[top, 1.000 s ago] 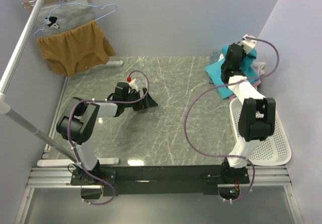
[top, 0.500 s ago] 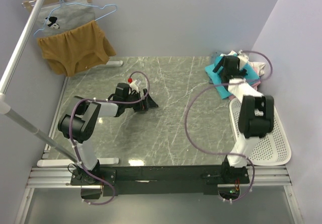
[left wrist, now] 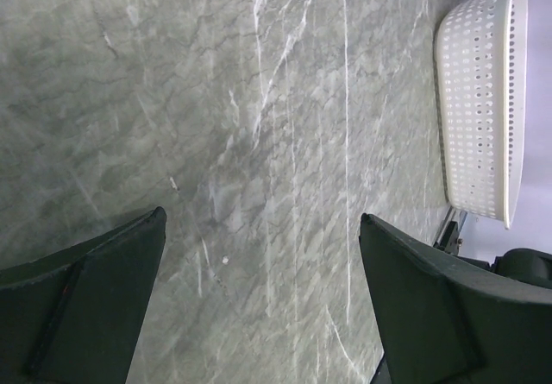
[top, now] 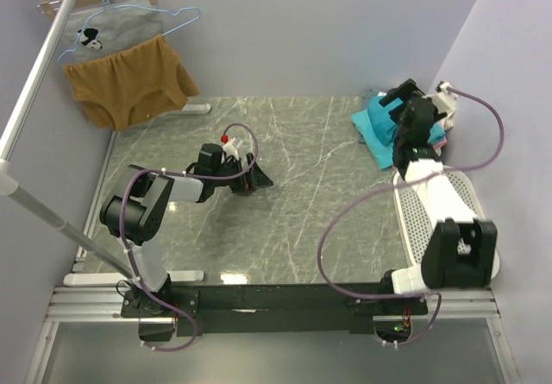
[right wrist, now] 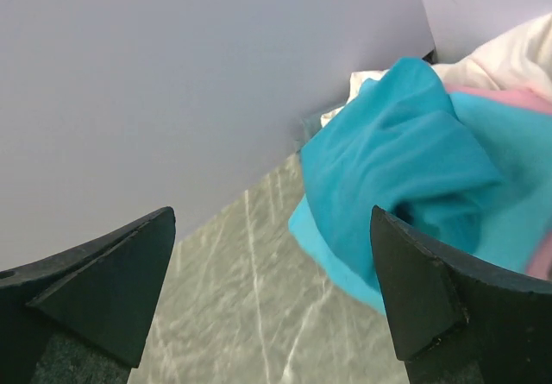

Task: Fold and stack the t-shirts
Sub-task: Put the neatly folded tshirt into the corner of the board with the right arm

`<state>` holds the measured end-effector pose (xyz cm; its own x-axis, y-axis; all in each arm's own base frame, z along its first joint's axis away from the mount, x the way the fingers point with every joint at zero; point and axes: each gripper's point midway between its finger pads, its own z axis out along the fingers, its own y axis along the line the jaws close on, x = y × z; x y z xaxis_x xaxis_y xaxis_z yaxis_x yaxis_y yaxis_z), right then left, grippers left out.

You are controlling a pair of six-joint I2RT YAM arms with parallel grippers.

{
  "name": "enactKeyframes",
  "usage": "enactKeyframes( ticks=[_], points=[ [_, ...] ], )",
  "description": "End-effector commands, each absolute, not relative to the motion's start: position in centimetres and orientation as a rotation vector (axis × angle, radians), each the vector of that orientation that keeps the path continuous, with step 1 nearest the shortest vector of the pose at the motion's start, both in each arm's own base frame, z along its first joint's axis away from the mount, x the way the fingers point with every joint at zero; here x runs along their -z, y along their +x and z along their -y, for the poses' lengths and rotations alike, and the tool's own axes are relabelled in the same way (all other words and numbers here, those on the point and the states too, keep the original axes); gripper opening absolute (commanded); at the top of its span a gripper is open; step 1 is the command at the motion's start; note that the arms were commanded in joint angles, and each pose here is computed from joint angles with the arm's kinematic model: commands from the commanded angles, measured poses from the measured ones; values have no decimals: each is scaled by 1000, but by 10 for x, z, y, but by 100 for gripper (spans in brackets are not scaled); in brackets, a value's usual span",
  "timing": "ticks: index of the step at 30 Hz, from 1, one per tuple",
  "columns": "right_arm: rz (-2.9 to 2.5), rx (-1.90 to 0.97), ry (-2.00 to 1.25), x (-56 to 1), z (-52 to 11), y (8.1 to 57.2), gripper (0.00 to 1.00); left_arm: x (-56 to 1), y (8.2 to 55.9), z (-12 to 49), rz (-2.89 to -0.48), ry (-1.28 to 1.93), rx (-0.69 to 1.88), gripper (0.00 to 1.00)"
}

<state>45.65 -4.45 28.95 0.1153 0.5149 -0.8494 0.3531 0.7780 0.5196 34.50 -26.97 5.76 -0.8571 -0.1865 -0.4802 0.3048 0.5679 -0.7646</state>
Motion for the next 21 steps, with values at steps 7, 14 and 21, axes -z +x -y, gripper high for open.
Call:
enactKeyframes(
  ticks=[7, 14, 21],
  points=[
    [-1665, 56, 891, -194, 68, 557, 100, -68, 336, 276, -2242, 150, 1282, 99],
    [-1730, 161, 1047, -147, 79, 480, 100, -56, 327, 272, -2281, 142, 1274, 99],
    [-1667, -41, 744, -222, 49, 494, 100, -63, 332, 273, -2266, 166, 1268, 99]
  ],
)
